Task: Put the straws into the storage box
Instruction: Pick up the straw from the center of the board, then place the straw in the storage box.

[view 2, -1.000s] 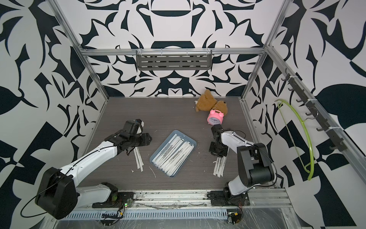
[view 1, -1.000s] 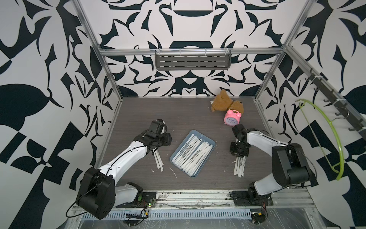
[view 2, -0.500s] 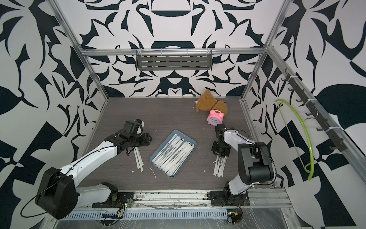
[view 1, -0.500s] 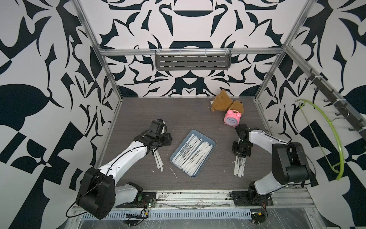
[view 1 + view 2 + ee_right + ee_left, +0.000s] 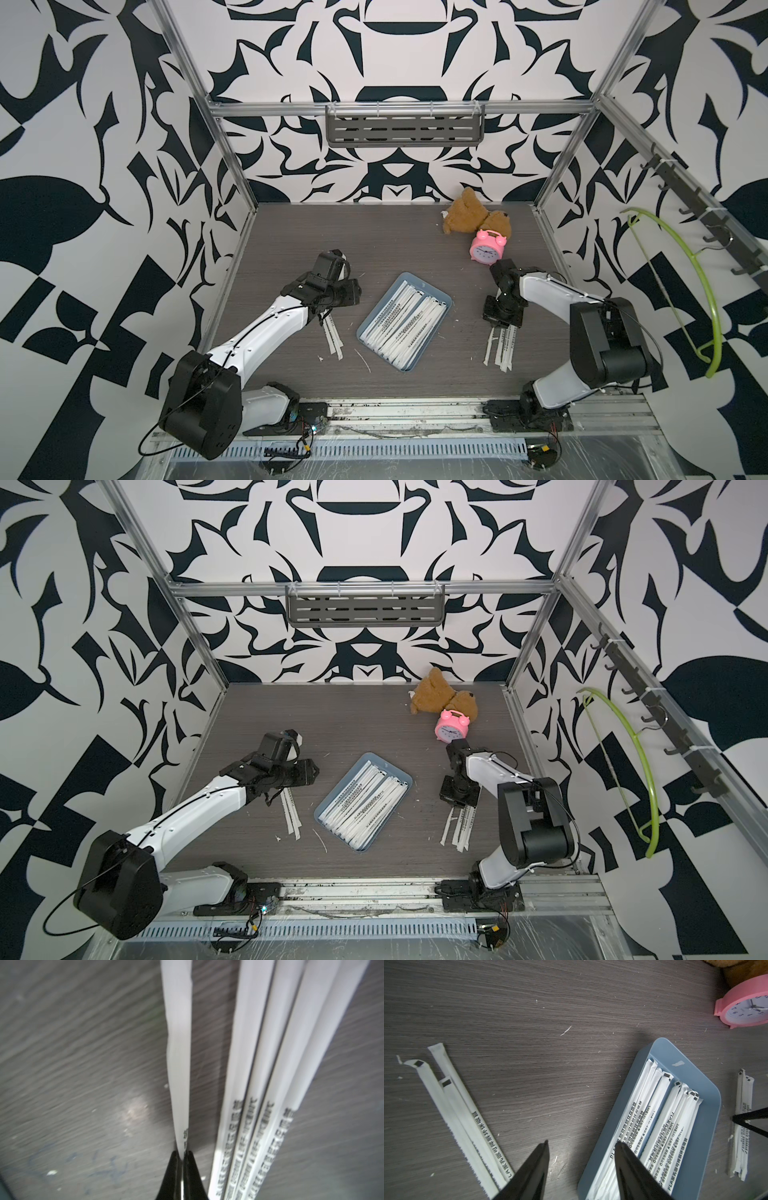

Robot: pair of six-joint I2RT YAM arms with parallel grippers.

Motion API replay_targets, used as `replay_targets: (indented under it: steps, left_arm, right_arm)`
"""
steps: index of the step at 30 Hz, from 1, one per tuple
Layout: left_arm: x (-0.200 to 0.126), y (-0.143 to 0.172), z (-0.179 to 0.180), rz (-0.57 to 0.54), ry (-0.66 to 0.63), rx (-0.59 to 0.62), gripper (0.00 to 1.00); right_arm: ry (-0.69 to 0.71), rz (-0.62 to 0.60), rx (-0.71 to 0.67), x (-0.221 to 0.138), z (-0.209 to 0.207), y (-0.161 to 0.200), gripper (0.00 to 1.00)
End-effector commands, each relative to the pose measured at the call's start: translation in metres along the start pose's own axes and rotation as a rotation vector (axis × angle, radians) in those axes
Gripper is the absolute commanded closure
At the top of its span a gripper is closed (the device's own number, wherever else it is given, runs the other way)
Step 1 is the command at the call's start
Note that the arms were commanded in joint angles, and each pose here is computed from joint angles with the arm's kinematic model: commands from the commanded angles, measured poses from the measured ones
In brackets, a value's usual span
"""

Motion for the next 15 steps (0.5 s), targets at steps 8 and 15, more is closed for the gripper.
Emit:
replay_targets:
  steps: [8, 15]
  left_arm:
    - [-0.007, -0.003, 0.006, -0.005, -0.051, -0.005, 0.44]
    - [-0.008, 0.001, 0.006, -0.006, -0.041, 0.001, 0.43]
  right_arm:
    - [-0.306, -0.280, 0.203, -0.099, 0.128, 0.069, 1.00]
    - [-0.292, -0.153, 0.341, -0.048, 0.175, 0.102, 1.00]
Point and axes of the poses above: each gripper's point midway between its finger pads, its own x axis out along the fingers, its own z axis along the line the jaws close on, y = z × x, the point moved 8 cm from there along -x, back along the fingers, and after that the axes turned 10 degrees about x, right-handed, at the moved point
